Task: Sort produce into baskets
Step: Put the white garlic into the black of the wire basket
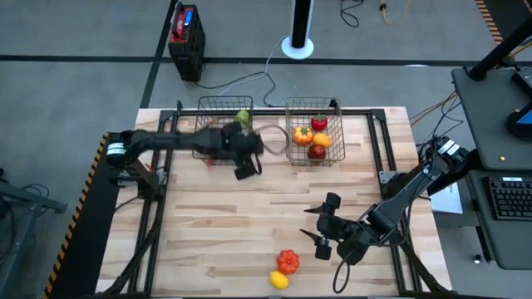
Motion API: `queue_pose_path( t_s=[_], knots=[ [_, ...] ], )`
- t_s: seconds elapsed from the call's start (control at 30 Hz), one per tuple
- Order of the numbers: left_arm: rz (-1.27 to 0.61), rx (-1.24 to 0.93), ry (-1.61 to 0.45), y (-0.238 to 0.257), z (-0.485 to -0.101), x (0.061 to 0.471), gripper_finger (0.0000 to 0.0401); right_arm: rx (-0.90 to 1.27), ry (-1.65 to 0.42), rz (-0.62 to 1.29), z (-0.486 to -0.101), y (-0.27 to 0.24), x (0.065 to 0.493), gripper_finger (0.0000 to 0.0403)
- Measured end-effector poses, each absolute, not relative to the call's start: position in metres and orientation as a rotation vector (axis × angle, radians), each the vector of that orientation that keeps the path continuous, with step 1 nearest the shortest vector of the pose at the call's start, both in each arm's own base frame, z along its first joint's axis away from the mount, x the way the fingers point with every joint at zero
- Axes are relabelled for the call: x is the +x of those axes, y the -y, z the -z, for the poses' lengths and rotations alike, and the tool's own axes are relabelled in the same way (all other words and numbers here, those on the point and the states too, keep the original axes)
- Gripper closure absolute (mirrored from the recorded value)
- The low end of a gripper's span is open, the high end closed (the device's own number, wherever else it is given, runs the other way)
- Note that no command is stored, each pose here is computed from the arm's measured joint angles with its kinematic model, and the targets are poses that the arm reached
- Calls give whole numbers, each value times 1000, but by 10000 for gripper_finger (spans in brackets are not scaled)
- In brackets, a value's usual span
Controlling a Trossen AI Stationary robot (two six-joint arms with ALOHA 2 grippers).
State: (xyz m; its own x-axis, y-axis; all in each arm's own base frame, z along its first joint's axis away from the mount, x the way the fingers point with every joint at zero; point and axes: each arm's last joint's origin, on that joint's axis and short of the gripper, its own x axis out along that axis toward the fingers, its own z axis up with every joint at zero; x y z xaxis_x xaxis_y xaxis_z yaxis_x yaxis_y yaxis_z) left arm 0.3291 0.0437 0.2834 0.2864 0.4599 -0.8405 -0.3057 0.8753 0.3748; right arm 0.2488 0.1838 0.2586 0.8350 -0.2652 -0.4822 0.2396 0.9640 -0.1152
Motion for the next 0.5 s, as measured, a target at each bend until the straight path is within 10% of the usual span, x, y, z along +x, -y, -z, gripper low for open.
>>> queue_pose_path(
  t_s=[0.5],
  knots=[
    [-641,83,-1325,-100,-276,307,201,-12,-524,275,-255,-185,250,129]
  ],
)
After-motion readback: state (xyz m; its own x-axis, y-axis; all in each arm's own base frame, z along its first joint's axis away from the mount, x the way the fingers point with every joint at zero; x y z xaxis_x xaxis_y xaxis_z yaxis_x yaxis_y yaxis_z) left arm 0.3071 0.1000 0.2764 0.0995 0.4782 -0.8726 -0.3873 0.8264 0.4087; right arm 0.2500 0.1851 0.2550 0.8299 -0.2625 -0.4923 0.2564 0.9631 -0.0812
